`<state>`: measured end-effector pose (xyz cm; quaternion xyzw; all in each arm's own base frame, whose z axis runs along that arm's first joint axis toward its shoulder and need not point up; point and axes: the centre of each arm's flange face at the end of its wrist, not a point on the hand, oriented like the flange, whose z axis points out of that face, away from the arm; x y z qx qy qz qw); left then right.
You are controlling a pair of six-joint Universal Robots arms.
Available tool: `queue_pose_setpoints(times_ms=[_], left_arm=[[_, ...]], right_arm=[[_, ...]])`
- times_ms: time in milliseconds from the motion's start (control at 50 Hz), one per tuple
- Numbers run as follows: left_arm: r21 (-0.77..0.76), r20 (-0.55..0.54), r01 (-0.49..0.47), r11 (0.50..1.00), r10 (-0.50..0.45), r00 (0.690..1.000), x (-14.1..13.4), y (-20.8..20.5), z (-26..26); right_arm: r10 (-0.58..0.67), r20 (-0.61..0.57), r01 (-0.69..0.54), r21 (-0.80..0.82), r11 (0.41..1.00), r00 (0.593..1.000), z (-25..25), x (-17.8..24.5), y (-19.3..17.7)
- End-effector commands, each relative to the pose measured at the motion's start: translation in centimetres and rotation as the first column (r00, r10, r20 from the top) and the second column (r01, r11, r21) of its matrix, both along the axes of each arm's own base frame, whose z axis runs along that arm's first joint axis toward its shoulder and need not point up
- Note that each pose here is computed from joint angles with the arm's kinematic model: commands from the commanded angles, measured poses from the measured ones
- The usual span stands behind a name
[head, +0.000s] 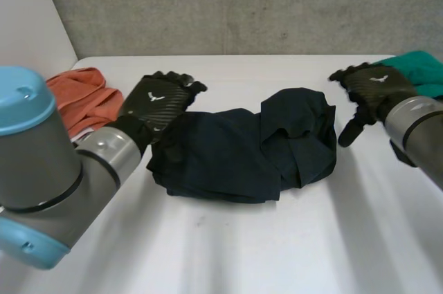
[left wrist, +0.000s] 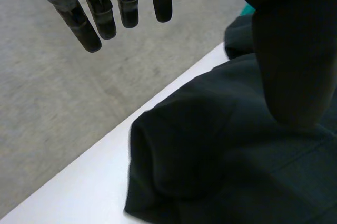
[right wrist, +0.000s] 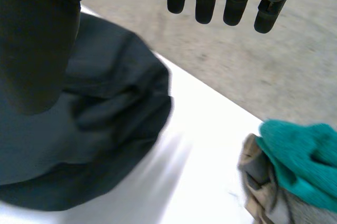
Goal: Fold the laundry.
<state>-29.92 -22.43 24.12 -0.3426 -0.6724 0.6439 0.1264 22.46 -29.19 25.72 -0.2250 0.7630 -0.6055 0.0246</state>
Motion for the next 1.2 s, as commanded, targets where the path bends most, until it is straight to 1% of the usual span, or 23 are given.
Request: queue_pose_setpoints(times_ms=[20,120,200,320,440,480,560,580,620,640,680,700,720,780,800,860,880,940,960,1000,1040,1100,1200], left_arm=[[-0.033,0.109,0.059,0.998,-0.055,0.993,-2.5,-1.5,-1.2],[-0.053,0.253,0.085,0.995,-0.069,0.965,-4.0,-2.4,-3.1],[-0.059,0.304,0.092,0.994,-0.07,0.95,-4.8,-2.5,-3.9],[-0.065,0.31,0.098,0.993,-0.073,0.948,-5.7,-2.8,-4.7],[-0.088,0.283,0.094,0.992,-0.065,0.957,-6.3,-3.4,-4.4],[-0.108,0.261,0.089,0.99,-0.059,0.964,-6.5,-3.6,-3.8],[-0.219,0.143,0.065,0.974,-0.034,0.989,-7.2,-4.7,-0.2],[-0.279,0.072,0.044,0.959,-0.025,0.997,-7.4,-5.3,1.9],[-0.331,-0.008,0.015,0.943,-0.019,1.0,-7.5,-6.1,4.2],[-0.369,-0.091,-0.016,0.929,-0.019,0.996,-7.5,-6.9,6.3],[-0.39,-0.179,-0.047,0.92,-0.026,0.983,-7.3,-7.7,8.3],[-0.392,-0.221,-0.063,0.918,-0.028,0.975,-7.1,-8.1,9.1],[-0.379,-0.298,-0.09,0.921,-0.03,0.954,-6.6,-8.9,10.3],[-0.335,-0.384,-0.123,0.934,-0.016,0.923,-5.8,-10.2,10.7],[-0.297,-0.427,-0.138,0.945,-0.002,0.904,-5.2,-11.1,10.5],[-0.234,-0.463,-0.155,0.96,0.03,0.886,-4.2,-12.6,9.1],[-0.191,-0.474,-0.163,0.968,0.055,0.879,-3.5,-13.6,7.7],[-0.112,-0.468,-0.176,0.978,0.105,0.878,-2.4,-15.3,4.2],[-0.096,-0.462,-0.181,0.979,0.117,0.879,-2.0,-15.7,3.2],[-0.07,-0.451,-0.184,0.98,0.133,0.883,-1.5,-16.5,1.3],[-0.025,-0.42,-0.183,0.983,0.156,0.894,-0.6,-17.6,-1.8],[0.028,-0.38,-0.176,0.984,0.174,0.908,0.6,-18.7,-5.4],[0.097,-0.314,-0.224,0.97,0.244,0.918,3.3,-19.8,-8.3]], right_arm=[[-0.101,0.107,0.094,0.068,0.993,0.989,-1.7,-1.9,-3.0],[-0.106,0.159,0.079,0.166,0.983,0.982,-4.9,-1.4,-4.9],[-0.092,0.175,0.054,0.21,0.976,0.98,-7.1,-0.4,-6.0],[-0.079,0.188,0.032,0.241,0.97,0.979,-9.6,1.0,-7.2],[-0.071,0.233,0.018,0.222,0.975,0.97,-10.4,2.2,-8.3],[-0.071,0.253,0.021,0.194,0.981,0.965,-9.9,2.2,-8.8],[-0.036,0.312,0.03,0.024,0.999,0.949,-5.5,2.2,-10.6],[-0.009,0.336,0.036,-0.076,0.996,0.942,-2.7,2.1,-11.3],[0.02,0.357,0.048,-0.18,0.982,0.934,0.3,2.1,-11.7],[0.052,0.373,0.058,-0.277,0.959,0.926,3.3,2.1,-11.9],[0.09,0.38,0.058,-0.36,0.931,0.921,6.0,2.3,-11.7],[0.111,0.379,0.054,-0.398,0.916,0.919,7.4,2.5,-11.4],[0.15,0.368,0.04,-0.46,0.887,0.918,9.6,3.0,-10.6],[0.201,0.326,-0.001,-0.524,0.852,0.923,11.8,3.9,-9.0],[0.229,0.289,-0.035,-0.549,0.835,0.93,12.6,4.4,-7.9],[0.273,0.232,-0.113,-0.534,0.838,0.934,11.9,5.6,-5.9],[0.311,0.199,-0.175,-0.504,0.846,0.929,10.8,6.6,-4.3],[0.363,0.159,-0.264,-0.439,0.859,0.918,8.4,7.7,-1.7],[0.411,0.135,-0.332,-0.39,0.859,0.902,6.5,8.6,0.2],[0.463,0.115,-0.402,-0.341,0.85,0.879,4.5,9.5,2.0],[0.534,0.09,-0.495,-0.272,0.825,0.841,1.1,10.9,4.3],[0.597,0.063,-0.578,-0.189,0.794,0.8,-3.7,12.9,6.8],[0.629,-0.019,-0.627,-0.109,0.772,0.777,-9.1,15.0,8.9]])
